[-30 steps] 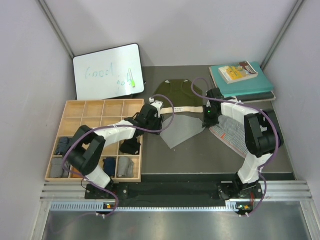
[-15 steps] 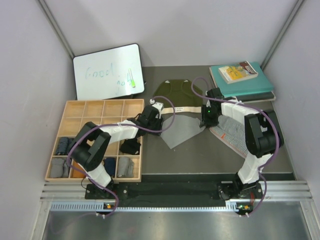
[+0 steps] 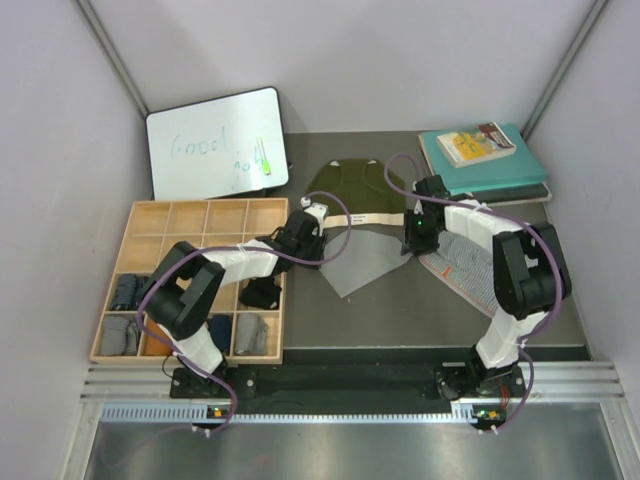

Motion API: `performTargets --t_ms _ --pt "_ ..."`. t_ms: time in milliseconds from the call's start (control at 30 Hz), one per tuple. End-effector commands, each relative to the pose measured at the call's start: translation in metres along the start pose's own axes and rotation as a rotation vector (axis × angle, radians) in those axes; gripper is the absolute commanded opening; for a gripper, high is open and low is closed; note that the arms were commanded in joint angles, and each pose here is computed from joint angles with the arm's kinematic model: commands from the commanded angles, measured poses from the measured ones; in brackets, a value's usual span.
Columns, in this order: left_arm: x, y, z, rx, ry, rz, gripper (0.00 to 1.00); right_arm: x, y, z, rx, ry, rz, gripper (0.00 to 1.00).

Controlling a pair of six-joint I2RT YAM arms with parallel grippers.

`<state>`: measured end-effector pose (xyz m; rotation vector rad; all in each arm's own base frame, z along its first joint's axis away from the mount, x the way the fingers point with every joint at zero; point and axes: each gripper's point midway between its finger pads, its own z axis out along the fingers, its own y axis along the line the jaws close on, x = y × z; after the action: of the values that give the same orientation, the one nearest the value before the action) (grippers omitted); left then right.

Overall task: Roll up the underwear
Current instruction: Fold the underwear at the center of the board.

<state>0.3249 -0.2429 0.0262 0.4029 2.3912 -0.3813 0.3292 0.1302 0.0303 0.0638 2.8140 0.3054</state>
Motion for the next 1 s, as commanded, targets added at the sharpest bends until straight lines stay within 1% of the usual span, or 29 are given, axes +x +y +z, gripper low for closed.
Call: performTargets --t_ms 0,100,200,233,333,367,500,600,733,767,967 --pt "0.005 -0.008 0.004 0.057 0.013 -0.002 0.37 -0.007 0.000 -0.017 -0.008 -0.049 0.001 0.40" --pt "0.012 -0.006 0.007 0.049 0.030 -0.003 0.31 -0.009 0.001 -0.021 -0.008 -0.061 0.002 0.40" --pt "0.016 -0.003 0.007 0.036 0.043 -0.001 0.22 -0.010 0.001 -0.024 -0.007 -0.068 0.000 0.40" --pt "0.017 -0.002 0.007 0.031 0.045 0.000 0.15 -0.009 0.000 -0.025 -0.003 -0.067 0.000 0.40" --pt "0.018 0.000 0.007 0.028 0.049 0.013 0.05 -0.009 0.001 -0.028 -0.007 -0.072 0.004 0.40" --pt "0.019 0.000 0.007 0.027 0.053 0.017 0.00 -0.010 0.001 -0.029 -0.010 -0.076 0.005 0.40" --pt "0.016 -0.001 0.005 0.033 0.045 0.042 0.00 -0.008 0.002 -0.031 -0.016 -0.078 0.006 0.40" --pt "0.010 -0.008 0.001 0.051 0.017 0.067 0.00 -0.007 0.002 -0.033 -0.017 -0.082 0.010 0.40" --pt "0.006 -0.019 -0.008 0.069 -0.029 0.119 0.00 -0.006 0.002 -0.034 -0.016 -0.082 0.011 0.40" --pt "0.000 -0.025 -0.012 0.075 -0.061 0.138 0.00 -0.006 0.002 -0.034 -0.016 -0.082 0.014 0.41" --pt "-0.002 -0.046 -0.026 0.141 -0.120 0.199 0.00 -0.005 0.002 -0.035 -0.020 -0.087 0.020 0.40"
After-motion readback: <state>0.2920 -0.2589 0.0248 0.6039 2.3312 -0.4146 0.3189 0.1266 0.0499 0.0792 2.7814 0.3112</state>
